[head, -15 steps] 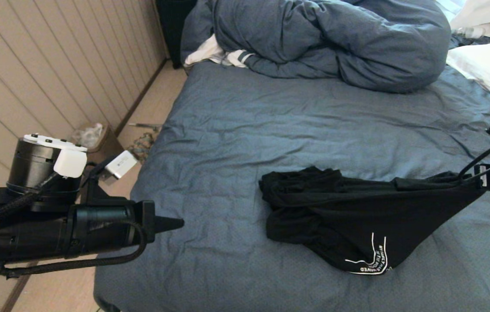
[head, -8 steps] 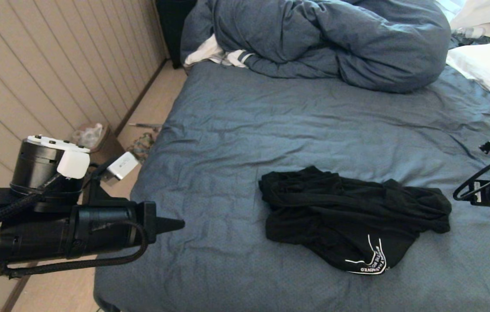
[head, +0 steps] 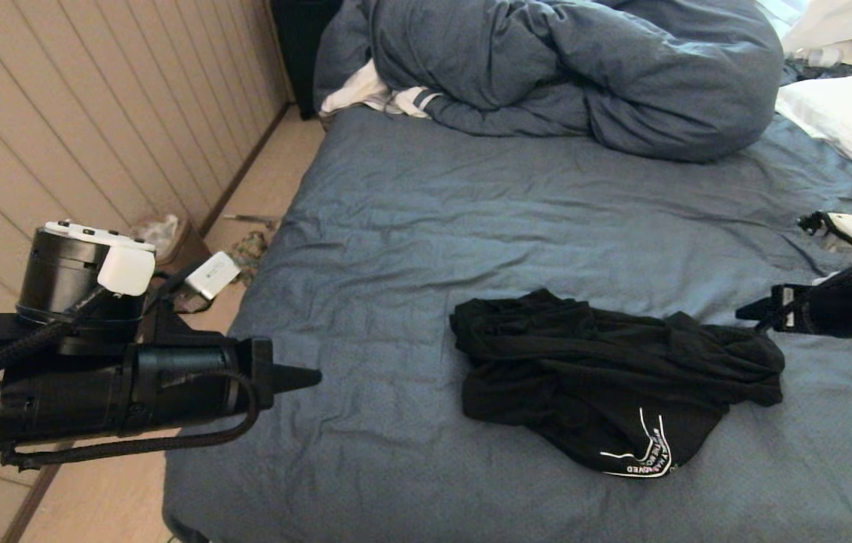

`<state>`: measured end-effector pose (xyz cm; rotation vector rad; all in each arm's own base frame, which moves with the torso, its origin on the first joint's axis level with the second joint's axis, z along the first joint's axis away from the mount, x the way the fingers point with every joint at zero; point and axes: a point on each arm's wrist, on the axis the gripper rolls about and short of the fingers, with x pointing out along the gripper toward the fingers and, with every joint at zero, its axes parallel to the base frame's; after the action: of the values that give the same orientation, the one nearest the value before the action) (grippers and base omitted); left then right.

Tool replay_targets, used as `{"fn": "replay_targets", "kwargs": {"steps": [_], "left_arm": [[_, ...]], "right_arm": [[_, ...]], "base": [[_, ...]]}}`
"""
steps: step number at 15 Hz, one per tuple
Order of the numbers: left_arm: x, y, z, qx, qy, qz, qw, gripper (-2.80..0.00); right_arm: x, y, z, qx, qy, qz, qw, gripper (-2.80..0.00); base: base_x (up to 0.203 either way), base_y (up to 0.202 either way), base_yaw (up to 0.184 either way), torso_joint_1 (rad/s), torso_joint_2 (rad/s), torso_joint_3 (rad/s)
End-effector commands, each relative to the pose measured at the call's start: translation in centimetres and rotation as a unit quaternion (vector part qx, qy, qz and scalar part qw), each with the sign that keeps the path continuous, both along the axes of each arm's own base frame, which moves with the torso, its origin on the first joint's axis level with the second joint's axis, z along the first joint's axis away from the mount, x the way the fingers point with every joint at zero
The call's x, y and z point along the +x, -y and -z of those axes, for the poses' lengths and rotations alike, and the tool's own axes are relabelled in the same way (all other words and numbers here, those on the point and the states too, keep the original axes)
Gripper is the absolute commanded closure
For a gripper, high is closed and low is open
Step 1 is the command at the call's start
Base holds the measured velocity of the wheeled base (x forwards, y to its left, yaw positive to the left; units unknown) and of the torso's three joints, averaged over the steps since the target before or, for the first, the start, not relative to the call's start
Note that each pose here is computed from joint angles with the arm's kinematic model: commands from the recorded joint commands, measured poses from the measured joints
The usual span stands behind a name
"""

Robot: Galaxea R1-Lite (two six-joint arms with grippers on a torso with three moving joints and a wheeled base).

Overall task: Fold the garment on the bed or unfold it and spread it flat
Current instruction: Unford the black T-shirt

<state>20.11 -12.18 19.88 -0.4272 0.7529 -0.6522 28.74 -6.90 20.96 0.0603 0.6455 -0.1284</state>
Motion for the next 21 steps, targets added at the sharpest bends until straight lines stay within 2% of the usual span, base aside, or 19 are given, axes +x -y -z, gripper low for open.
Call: {"fn": "replay_targets", "kwargs": {"steps": [1,5,8,12,13,16,21], "left_arm": [[0.4,0.2,-0.2,-0.003,0.002,0.0,1.0,0.0],[2.1,1.2,0.0,0.013,-0.021,-0.002,0.9997,0.0],[4.1,2.1,0.6,0.04,-0.026,-0.029,0.9985,0.0],[4.5,2.3,1.0,0.043,-0.032,-0.035,0.998,0.0],[4.4,2.1,1.2,0.045,-0.035,-0.037,0.9977,0.0],[3.9,1.5,2.2,0.055,-0.048,-0.039,0.9965,0.0],[2.9,1.0,1.7,0.051,-0.042,-0.04,0.997,0.0]], "right_arm": [[0.3,-2.2,-0.4,0.007,0.007,-0.032,0.999,0.0],[2.1,-6.1,1.4,0.027,-0.02,-0.086,0.996,0.0],[3.2,-9.3,2.6,0.045,-0.039,-0.121,0.991,0.0],[4.1,-15.9,4.0,0.042,-0.06,-0.212,0.975,0.0],[3.9,-17.7,4.0,0.04,-0.059,-0.233,0.97,-2.8],[4.3,-22.1,3.5,0.021,-0.043,-0.269,0.962,-2.8],[5.7,-25.3,5.3,-0.009,-0.076,-0.275,0.958,-2.8]], "base": [[0.0,0.0,0.0,0.0,0.0,0.0],[0.0,0.0,0.0,0.0,0.0,0.0],[0.0,0.0,0.0,0.0,0.0,0.0],[0.0,0.0,0.0,0.0,0.0,0.0],[0.0,0.0,0.0,0.0,0.0,0.0],[0.0,0.0,0.0,0.0,0.0,0.0],[0.0,0.0,0.0,0.0,0.0,0.0]]}}
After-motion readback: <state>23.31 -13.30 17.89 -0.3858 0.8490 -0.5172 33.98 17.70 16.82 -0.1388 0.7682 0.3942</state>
